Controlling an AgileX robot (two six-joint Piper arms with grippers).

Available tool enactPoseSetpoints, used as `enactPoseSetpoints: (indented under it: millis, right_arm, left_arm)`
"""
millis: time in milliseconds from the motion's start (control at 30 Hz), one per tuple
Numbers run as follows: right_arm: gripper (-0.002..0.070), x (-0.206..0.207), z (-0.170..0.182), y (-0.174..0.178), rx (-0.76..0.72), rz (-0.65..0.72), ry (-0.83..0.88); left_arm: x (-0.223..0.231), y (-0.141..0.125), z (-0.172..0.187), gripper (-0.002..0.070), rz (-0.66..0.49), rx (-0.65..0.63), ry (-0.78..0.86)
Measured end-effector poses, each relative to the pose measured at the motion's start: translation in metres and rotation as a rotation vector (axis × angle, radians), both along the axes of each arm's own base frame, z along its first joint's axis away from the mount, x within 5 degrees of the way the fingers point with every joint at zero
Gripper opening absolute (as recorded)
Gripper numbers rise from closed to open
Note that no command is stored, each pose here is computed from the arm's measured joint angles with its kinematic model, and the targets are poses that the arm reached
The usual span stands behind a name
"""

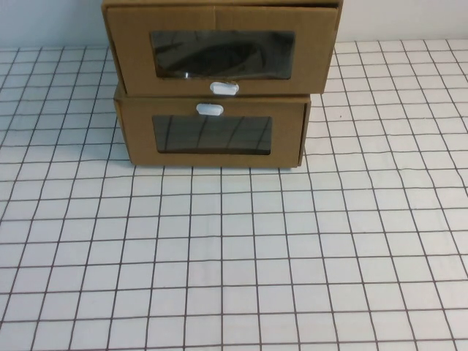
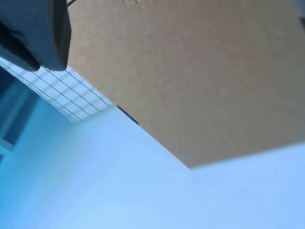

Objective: Close the shoe box

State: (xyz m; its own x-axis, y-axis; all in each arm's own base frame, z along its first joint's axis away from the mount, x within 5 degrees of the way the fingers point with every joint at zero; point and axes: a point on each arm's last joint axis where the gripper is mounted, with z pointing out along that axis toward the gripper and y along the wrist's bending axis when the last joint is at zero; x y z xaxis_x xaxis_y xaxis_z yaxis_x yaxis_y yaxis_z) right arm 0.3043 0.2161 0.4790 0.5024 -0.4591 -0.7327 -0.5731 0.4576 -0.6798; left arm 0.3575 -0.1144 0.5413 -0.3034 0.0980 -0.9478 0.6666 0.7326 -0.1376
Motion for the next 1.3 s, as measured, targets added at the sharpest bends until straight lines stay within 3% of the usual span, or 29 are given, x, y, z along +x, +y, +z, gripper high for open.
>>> enactPoseSetpoints:
  millis: [200,400,667,833,1033,1133,1300]
  right_arm:
    - [-0.0014,-0.041,0.042,-0.034,0.085,-0.089,0.032]
    - [-0.0014,-0.064,0.057,-0.074,0.153,-0.208,0.174]
    - [-0.0013,-0.131,0.07,-0.12,0.362,-0.25,0.27]
    - [-0.0013,-0.185,0.049,-0.143,0.424,-0.24,0.301]
    - [-0.0013,-0.235,-0.005,-0.173,0.535,-0.305,0.351]
    - [-0.0013,-0.26,-0.036,-0.189,0.606,-0.346,0.377]
    - [-0.0013,-0.28,-0.1,-0.203,0.575,-0.43,0.44]
  left_arm:
    - [-0.072,0.019,0.055,-0.0002,0.075,0.003,-0.147]
    - [-0.159,0.037,0.097,-0.0002,0.104,-0.022,-0.29]
    - [-0.257,0.058,0.097,-0.0002,0.126,0.035,-0.326]
    - [-0.3,0.069,0.061,-0.0002,0.139,0.128,-0.28]
    - [-0.314,0.086,-0.029,-0.0002,0.275,0.235,-0.152]
    - [-0.316,0.09,-0.079,-0.0002,0.329,0.216,-0.118]
    - [-0.337,0.098,-0.147,-0.0002,0.41,0.109,-0.196]
